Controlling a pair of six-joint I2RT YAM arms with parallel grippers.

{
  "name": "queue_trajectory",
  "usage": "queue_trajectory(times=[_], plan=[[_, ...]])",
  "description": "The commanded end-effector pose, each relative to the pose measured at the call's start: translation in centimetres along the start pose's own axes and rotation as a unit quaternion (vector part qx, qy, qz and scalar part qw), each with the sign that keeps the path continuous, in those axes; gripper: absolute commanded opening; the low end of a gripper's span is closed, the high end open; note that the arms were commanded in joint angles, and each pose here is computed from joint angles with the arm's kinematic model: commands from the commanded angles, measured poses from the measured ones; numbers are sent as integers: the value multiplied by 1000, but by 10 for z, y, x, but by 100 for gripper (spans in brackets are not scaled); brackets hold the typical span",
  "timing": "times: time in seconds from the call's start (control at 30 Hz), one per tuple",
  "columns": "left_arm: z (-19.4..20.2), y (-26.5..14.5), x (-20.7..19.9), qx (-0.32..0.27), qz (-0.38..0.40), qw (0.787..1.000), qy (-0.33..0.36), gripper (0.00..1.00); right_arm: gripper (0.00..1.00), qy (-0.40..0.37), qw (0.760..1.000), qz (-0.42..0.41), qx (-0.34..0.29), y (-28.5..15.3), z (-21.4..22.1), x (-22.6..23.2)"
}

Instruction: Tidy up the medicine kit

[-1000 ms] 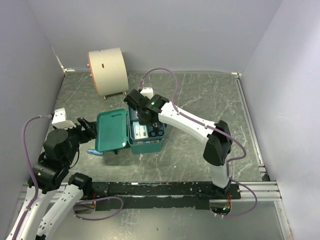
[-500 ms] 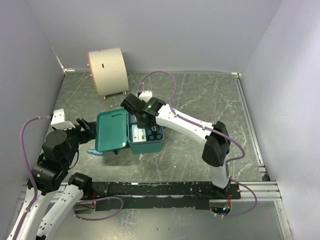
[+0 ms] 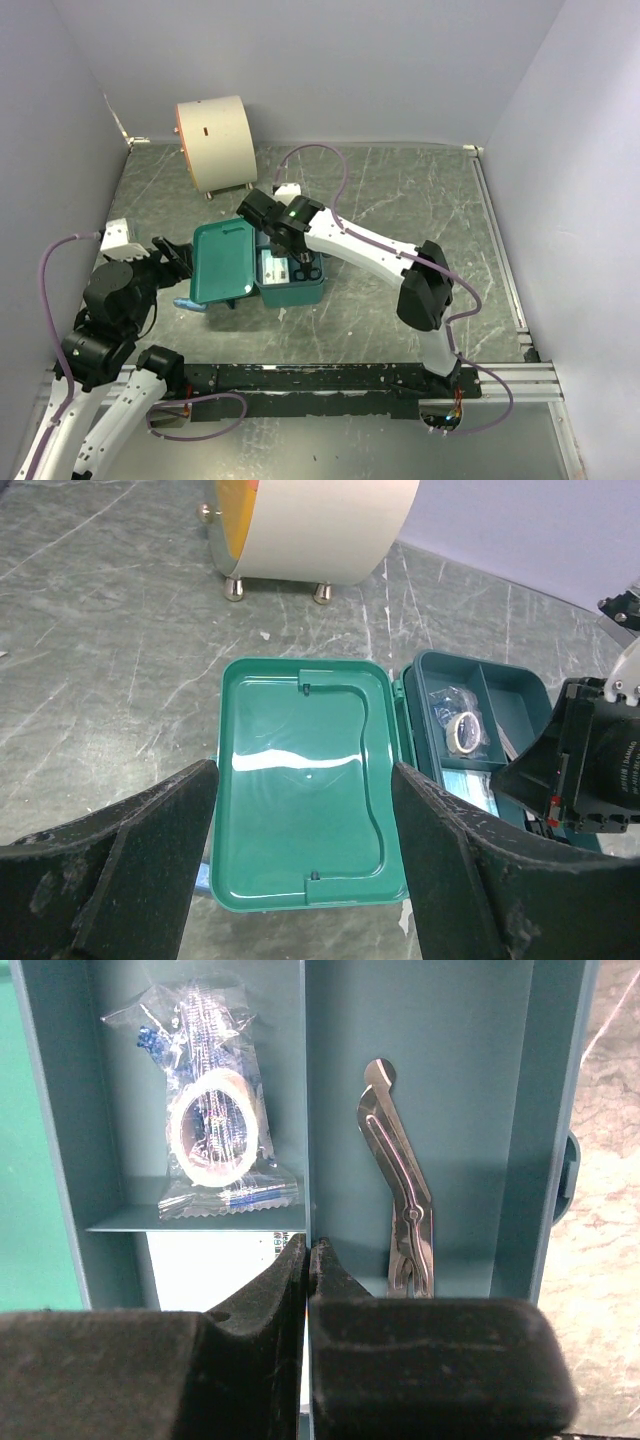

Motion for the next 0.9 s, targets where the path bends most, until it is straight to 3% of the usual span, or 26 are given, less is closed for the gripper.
queue_trajectory(times=[0.0, 0.87], plan=[[-3, -3, 2, -15, -3, 1000, -3, 81, 0, 4, 1000, 8, -28, 2, -11, 6], [-2, -1, 2, -12, -3, 1000, -1, 82, 0, -9, 999, 36, -15, 15, -5, -1]])
Point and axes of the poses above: each gripper's point midway between its finger pads, its own y axis out along the fingers, its own x axis along the line the jaws close on, z = x × y, the point moved 5 cm from there along -y, back along the fingers, and after that the axes turned 3 degrees about y, right-handed, at the moved point
